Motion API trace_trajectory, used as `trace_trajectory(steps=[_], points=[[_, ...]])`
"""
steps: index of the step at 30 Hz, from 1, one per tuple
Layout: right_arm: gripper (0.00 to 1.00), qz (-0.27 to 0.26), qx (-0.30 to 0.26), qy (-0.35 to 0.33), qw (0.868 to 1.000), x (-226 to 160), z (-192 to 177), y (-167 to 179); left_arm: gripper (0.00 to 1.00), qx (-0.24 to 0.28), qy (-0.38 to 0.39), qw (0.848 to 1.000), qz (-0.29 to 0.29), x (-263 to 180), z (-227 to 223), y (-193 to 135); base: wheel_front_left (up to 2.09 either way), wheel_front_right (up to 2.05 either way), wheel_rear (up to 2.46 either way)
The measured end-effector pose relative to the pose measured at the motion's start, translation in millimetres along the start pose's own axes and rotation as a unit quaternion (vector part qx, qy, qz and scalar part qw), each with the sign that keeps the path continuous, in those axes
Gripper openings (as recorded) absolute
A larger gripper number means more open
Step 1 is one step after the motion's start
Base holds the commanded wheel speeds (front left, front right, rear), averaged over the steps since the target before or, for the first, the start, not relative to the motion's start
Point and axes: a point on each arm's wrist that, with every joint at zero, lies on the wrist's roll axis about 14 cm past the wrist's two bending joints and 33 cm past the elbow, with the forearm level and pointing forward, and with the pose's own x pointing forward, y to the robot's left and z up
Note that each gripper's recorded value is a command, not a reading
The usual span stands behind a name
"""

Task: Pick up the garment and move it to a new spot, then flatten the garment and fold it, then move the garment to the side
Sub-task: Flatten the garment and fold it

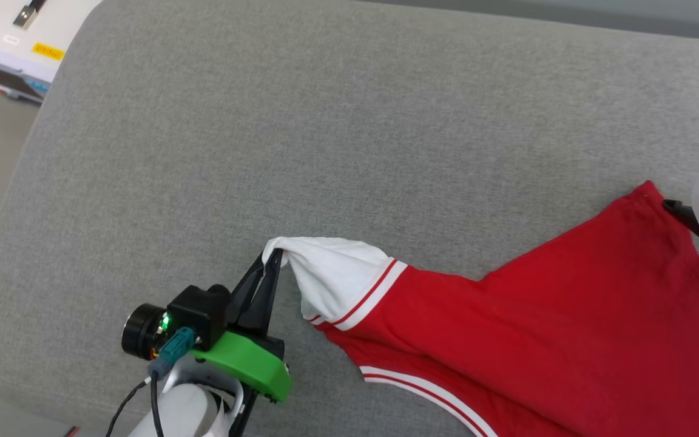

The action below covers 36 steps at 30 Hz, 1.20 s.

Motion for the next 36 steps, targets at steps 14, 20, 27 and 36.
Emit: trace_trajectory(steps=[14,20,27,36], points=[[0.31,0.037,-0.013,0.087,0.995,70,-38,17,0.0,-0.003,0.017,1.0,0.019,3,-15,12,0.0,0.0,0.0],[0.0,0.039,0.008,0.017,0.999,63,-20,17,0.0,0.001,0.011,1.0,0.019,1,-11,12,0.0,0.0,0.0],[0.0,0.033,0.028,-0.135,0.99,18,27,12,0.0,0.023,-0.022,0.999,0.011,-5,14,15,0.0,0.0,0.0],[0.0,-0.011,0.022,-0.319,0.947,-76,72,-9,0.0,0.075,-0.103,0.992,-0.011,0,85,17,0.0,0.0,0.0]])
